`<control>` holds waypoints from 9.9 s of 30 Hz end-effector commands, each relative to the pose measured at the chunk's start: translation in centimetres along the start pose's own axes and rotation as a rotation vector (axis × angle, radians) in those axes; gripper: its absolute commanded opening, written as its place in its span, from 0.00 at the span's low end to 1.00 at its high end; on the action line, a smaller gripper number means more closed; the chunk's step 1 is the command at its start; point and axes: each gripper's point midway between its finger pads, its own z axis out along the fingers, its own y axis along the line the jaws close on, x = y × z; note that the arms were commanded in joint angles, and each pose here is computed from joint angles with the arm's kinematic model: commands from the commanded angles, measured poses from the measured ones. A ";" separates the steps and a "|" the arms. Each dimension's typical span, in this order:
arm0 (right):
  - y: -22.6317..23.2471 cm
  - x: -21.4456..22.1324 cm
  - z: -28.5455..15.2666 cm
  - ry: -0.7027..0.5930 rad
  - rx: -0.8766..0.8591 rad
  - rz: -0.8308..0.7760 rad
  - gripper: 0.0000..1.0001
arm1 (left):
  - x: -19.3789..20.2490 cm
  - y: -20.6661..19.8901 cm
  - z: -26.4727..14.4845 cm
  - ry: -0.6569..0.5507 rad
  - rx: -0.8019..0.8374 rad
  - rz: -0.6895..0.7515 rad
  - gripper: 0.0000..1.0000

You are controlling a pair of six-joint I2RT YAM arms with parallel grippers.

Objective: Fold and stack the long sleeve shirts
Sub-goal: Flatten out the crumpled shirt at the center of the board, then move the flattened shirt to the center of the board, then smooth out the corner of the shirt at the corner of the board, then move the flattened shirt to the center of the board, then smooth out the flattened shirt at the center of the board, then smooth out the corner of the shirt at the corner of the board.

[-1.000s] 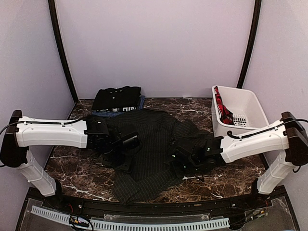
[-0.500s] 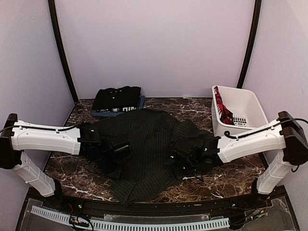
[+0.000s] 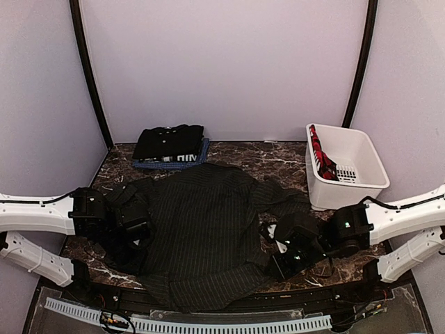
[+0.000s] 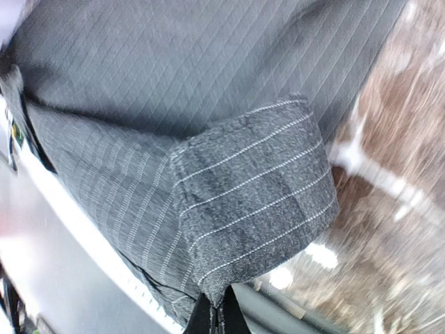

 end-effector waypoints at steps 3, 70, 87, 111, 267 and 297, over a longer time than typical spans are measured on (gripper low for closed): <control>0.8 6.0 1.5 0.125 -0.121 0.160 0.00 | 3.2 1.3 1.0 0.136 0.004 -0.060 0.18; -18.0 -30.0 8.1 -0.242 0.240 0.126 0.55 | -25.2 -10.8 0.6 -0.251 0.421 -0.023 0.42; -4.6 -22.2 7.0 -0.242 0.095 0.011 0.59 | -6.1 -13.1 5.0 -0.015 0.330 0.059 0.40; -6.1 -16.2 6.3 -0.198 0.144 0.047 0.60 | -5.9 -5.8 -3.0 -0.277 0.254 -0.091 0.39; -16.0 -16.0 -8.8 -0.716 0.401 0.296 0.91 | -0.9 -19.1 4.1 -0.014 0.506 0.265 0.45; -19.4 -10.4 -4.8 -0.582 0.365 0.409 0.75 | -0.8 -26.7 4.2 -0.072 0.565 0.289 0.18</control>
